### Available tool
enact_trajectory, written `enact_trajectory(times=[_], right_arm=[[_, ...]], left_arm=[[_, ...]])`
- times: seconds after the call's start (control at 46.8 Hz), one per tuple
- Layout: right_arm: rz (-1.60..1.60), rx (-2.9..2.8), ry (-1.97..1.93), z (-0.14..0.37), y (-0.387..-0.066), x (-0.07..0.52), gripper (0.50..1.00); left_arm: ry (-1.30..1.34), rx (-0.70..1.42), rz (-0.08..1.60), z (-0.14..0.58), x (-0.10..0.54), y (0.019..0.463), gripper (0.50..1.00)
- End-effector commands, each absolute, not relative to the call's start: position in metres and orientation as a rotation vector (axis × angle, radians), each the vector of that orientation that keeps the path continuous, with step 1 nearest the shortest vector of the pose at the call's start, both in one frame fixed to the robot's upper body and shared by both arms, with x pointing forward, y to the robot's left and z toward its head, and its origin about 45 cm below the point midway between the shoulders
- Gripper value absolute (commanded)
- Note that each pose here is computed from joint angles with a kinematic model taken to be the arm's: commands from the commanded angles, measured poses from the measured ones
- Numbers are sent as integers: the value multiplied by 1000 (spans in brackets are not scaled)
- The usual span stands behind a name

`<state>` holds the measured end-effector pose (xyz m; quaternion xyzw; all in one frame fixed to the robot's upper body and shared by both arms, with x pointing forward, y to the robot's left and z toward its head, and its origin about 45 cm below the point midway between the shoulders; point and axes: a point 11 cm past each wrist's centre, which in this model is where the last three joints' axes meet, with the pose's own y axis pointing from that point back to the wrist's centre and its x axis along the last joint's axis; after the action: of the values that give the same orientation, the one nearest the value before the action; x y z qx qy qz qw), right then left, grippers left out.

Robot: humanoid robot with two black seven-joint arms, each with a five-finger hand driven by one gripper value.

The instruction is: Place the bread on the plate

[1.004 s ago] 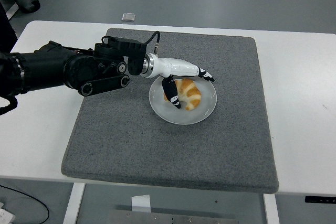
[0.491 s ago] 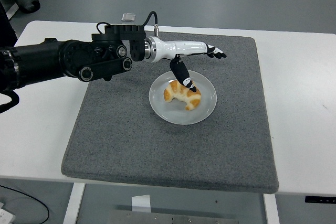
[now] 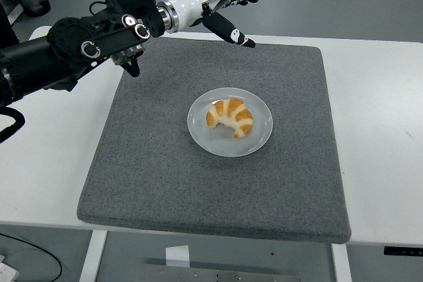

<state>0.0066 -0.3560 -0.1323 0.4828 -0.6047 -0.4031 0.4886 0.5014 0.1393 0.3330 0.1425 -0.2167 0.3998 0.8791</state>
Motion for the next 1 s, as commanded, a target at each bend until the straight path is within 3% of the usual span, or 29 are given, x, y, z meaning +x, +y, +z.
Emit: enact_trajectory(times=[0.0, 0.62, 0.983], right_arm=[[-979, 1174, -1469, -132, -356, 7, 932], [-989, 1172, -1477, -133, -355, 7, 932], [-988, 1173, -1475, -133, -355, 7, 932]], left_arm=[[-352, 229, 897, 330, 504, 148, 1000], [172, -204, 1320, 302, 525, 237, 1000], [420, -417, 1470, 280, 532, 255, 1000]])
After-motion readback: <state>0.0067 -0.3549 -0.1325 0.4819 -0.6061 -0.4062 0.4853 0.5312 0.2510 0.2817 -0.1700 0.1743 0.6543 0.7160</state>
